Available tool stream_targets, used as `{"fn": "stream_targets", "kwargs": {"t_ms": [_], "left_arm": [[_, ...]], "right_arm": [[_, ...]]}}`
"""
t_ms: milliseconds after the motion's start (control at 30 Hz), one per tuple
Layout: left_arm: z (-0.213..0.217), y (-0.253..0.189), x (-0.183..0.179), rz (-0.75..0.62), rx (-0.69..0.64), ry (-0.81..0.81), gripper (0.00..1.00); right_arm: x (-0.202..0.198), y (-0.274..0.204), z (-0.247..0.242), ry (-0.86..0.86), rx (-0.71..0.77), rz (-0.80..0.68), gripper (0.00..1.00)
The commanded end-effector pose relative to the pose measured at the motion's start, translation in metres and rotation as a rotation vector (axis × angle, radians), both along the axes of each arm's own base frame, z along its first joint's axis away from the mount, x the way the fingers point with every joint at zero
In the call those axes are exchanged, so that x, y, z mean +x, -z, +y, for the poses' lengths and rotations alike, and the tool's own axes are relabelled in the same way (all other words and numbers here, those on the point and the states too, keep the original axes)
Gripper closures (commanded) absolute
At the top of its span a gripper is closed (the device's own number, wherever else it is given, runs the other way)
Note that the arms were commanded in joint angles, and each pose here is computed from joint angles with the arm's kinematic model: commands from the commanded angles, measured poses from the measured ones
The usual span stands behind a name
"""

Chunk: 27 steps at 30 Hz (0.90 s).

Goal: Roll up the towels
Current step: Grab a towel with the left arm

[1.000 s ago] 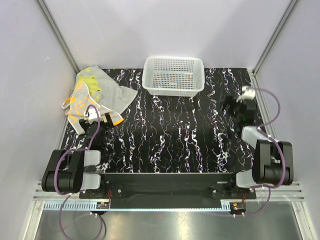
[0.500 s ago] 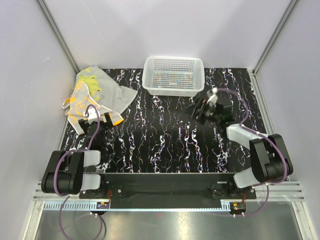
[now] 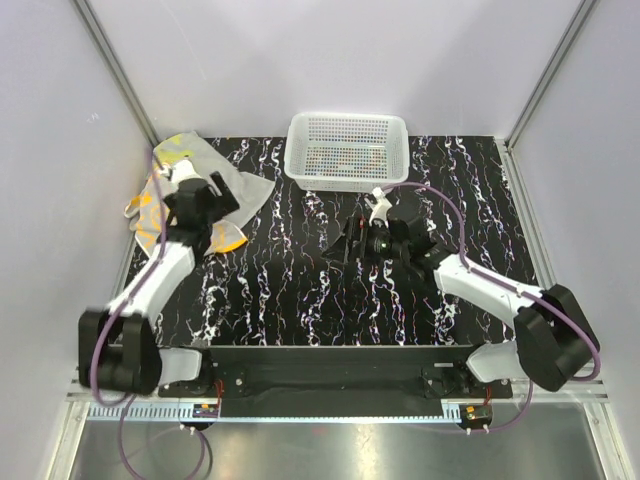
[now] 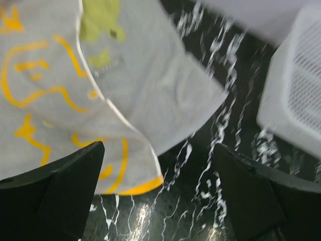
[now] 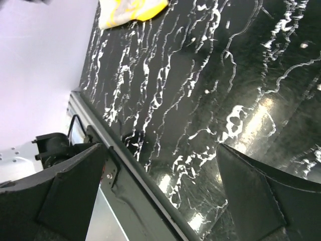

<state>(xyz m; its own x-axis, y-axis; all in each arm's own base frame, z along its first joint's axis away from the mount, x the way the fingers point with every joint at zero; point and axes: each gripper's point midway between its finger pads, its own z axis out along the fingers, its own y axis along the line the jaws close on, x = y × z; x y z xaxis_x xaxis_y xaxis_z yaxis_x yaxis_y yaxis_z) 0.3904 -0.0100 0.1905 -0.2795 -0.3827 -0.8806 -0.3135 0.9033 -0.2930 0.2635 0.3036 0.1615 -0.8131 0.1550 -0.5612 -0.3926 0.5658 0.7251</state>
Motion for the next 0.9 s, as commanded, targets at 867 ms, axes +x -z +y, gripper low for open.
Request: {"fn": "stream_targets", "kwargs": {"t_ms": [867], "left_arm": [[-0.042,0.163,-0.015,0.747,0.226,0.010,0.18]], "right_arm": [[-0.046,0.037,-0.049,0.019,-0.165,0.015,0.00]]}}
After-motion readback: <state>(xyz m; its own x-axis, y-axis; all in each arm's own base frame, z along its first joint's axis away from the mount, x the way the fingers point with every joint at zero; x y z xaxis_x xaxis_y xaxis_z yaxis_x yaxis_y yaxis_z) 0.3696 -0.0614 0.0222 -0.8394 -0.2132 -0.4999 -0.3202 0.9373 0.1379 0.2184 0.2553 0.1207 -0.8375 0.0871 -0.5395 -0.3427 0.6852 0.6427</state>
